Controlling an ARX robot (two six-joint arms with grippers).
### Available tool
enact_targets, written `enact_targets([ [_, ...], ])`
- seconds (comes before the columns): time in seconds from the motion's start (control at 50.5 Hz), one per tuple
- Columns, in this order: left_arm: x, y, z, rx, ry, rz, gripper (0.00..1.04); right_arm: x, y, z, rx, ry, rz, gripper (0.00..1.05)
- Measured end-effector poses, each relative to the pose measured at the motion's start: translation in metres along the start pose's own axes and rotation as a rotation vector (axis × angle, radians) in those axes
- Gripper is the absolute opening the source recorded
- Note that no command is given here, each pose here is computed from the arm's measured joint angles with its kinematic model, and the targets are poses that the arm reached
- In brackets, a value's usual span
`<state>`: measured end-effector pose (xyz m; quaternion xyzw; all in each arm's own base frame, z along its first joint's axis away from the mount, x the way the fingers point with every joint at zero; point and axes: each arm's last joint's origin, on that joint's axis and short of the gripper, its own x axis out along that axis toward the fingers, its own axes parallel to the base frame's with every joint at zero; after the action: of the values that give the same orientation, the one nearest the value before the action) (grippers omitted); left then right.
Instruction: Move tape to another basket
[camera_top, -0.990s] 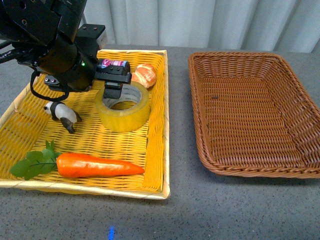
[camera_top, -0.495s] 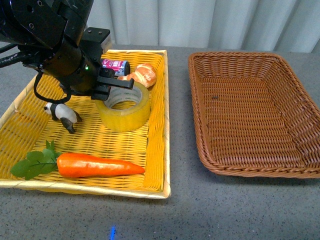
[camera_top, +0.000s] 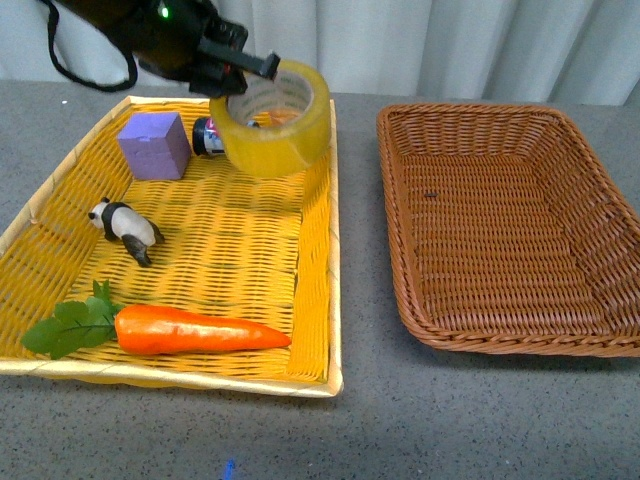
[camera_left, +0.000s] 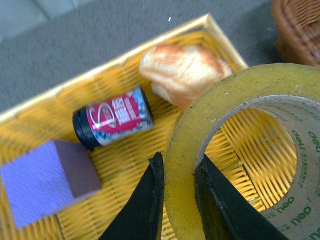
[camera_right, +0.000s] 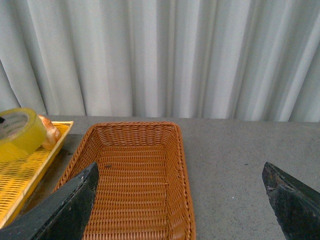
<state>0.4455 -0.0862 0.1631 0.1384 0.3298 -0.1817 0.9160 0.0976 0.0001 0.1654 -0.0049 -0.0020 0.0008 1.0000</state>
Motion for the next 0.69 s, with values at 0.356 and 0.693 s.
enact_targets([
  [0.356, -0.02, -0.041, 0.058, 0.358, -0.097, -0.158, 0.15, 0.0, 0.0, 0.0, 0.0, 0.0, 0.0, 0.96],
  [0.693, -0.034, -0.095, 0.091, 0.606, -0.178, -0.289, 0.15, 0.0, 0.0, 0.0, 0.0, 0.0, 0.0, 0.96],
])
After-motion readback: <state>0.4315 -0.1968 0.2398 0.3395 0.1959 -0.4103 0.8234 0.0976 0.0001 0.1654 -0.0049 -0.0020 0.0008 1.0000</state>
